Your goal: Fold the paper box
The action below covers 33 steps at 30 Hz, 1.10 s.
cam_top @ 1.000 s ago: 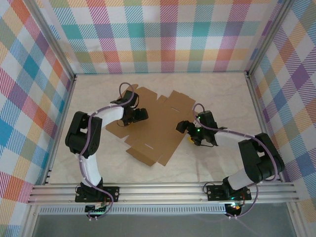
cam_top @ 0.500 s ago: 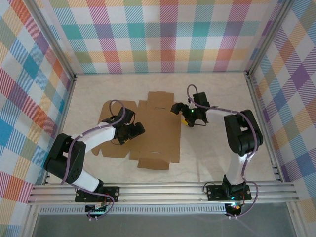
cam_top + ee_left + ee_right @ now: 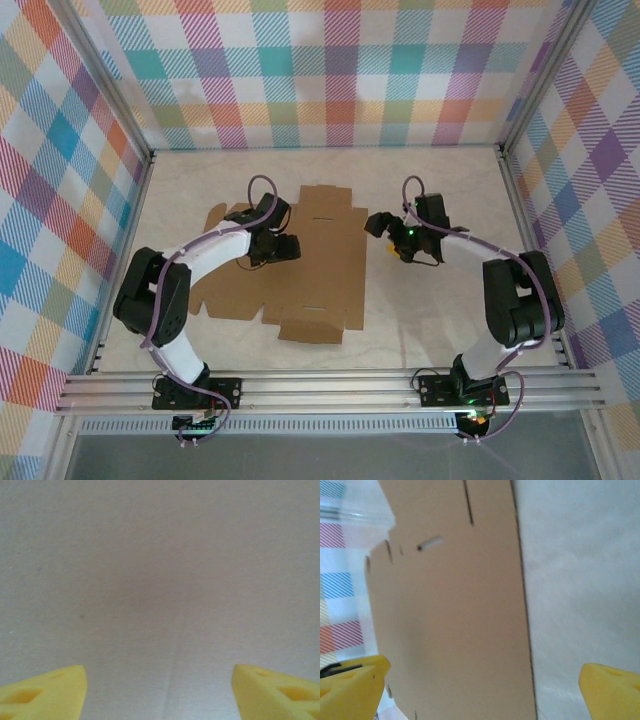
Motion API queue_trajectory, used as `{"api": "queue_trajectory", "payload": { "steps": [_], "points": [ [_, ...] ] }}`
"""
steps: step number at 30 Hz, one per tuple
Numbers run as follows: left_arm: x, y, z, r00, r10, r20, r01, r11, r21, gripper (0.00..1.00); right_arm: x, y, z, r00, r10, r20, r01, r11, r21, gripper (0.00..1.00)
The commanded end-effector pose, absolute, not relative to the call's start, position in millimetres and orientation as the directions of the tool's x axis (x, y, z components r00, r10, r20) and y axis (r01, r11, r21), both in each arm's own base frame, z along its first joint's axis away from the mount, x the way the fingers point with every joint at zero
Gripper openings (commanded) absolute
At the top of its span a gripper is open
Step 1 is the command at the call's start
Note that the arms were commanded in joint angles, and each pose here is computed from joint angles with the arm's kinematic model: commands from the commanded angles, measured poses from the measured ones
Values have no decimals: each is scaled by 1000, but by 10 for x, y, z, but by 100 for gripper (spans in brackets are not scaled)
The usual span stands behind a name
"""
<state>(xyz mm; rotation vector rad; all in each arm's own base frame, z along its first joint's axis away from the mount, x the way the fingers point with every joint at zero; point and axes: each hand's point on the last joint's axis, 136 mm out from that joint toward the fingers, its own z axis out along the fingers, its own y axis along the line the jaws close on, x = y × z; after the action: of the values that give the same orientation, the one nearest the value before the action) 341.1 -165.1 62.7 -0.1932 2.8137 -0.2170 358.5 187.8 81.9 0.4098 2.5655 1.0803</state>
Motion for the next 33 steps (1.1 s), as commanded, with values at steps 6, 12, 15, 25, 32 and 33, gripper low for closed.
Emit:
{"api": "queue_trajectory", "payload": {
  "steps": [6,12,15,25,32,33],
  "points": [
    [3247,-1355,365,-960,-185,-208,-159,978,-137,49,3281,2069,582,-928,347,-134,188,748,637,89],
    [3189,-1377,215,-964,-205,-170,-179,971,-160,44,3269,2259,447,-946,308,-103,182,763,620,81],
    [3177,-1396,171,-964,-212,-159,-184,968,-173,44,3279,2337,399,-953,291,-87,176,761,625,79],
    [3135,-1478,34,-965,-233,-117,-203,953,-223,43,3269,2644,690,-976,173,-130,31,704,709,79],
    [3144,-1480,2,-963,-249,-102,-219,947,-236,44,3237,2704,1158,-956,138,-259,-116,634,765,79],
    [3152,-1480,5,-963,-251,-102,-221,946,-239,44,3226,2708,1195,-954,136,-268,-127,626,769,79]
  ]
}}
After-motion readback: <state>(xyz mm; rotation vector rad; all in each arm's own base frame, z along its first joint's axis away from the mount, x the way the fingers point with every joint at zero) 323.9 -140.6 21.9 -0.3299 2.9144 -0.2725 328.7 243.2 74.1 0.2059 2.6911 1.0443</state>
